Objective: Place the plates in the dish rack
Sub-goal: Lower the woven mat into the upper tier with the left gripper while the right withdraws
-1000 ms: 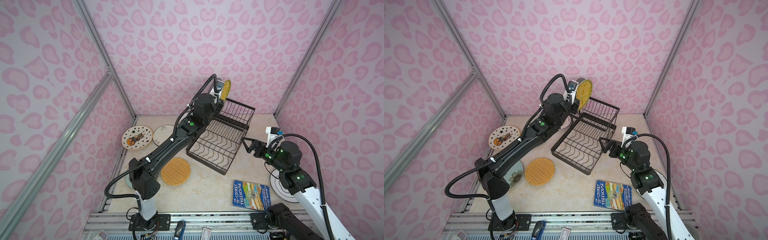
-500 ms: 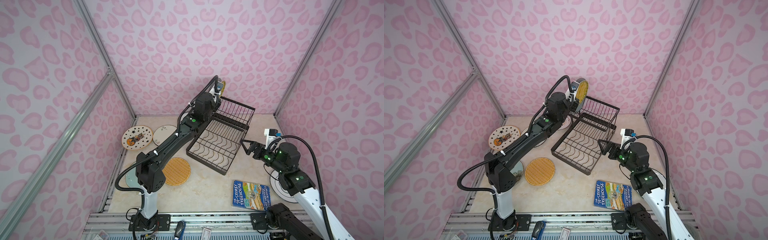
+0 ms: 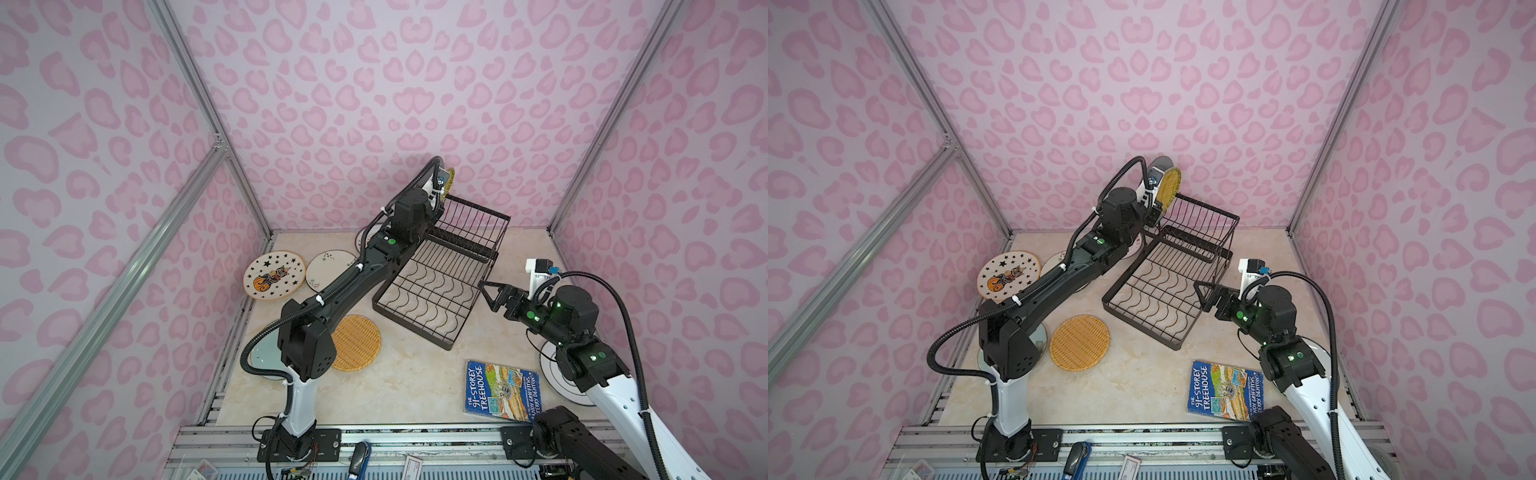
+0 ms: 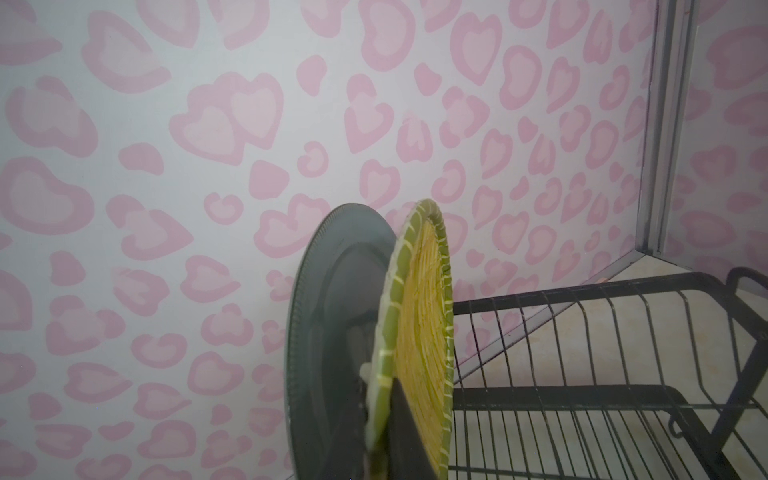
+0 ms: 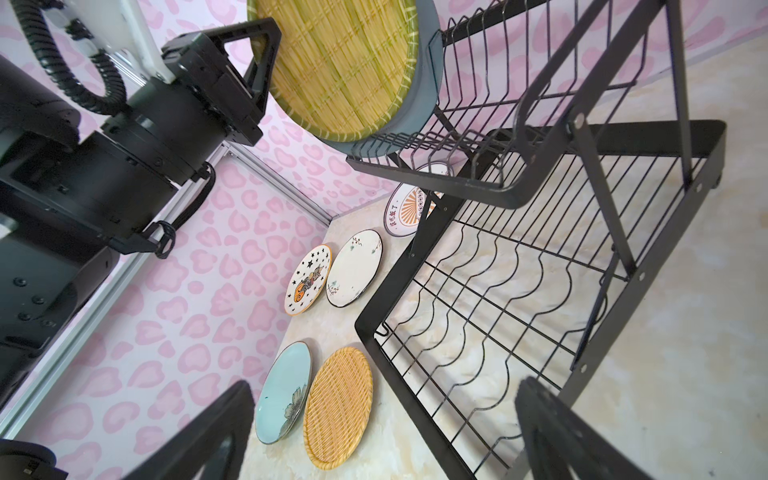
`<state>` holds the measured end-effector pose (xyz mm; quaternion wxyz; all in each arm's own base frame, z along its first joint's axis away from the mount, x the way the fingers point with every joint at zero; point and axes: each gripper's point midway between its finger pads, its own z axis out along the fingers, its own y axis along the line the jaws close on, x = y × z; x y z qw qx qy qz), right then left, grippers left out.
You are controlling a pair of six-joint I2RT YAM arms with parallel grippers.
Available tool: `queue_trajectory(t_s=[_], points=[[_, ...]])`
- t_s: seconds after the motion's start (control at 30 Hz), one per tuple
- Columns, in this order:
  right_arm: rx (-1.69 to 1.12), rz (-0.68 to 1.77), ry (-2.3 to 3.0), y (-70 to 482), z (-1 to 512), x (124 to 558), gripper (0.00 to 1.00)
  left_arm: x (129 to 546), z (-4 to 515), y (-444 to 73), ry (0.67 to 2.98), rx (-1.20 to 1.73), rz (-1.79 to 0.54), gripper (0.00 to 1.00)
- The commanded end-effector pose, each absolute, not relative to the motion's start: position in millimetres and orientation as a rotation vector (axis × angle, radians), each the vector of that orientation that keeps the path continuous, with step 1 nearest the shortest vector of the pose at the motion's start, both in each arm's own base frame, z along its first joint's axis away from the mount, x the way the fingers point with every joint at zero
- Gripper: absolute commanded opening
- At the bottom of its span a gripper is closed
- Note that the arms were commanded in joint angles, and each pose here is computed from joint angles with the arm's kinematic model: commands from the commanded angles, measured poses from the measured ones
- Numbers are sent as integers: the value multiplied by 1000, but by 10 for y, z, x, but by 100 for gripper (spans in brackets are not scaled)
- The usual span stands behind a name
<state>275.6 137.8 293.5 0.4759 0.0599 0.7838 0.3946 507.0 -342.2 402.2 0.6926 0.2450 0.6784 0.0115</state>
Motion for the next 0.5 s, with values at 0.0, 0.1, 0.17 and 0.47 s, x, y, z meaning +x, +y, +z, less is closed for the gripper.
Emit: queue_trajectory(t_s=[0.0,0.1,0.17,0.47], points=[[143,962,1919,1377,2910,2749,98,5106,4145,-3445,1459,512,14,4],[143,961,1923,1378,2894,2740,98,5145,4098,-3439,1466,509,29,4],[144,961,1922,1375,2889,2740,98,5154,4074,-3456,1467,516,30,4],[138,962,1923,1382,2880,2743,98,5199,3999,-3467,1478,518,41,4]])
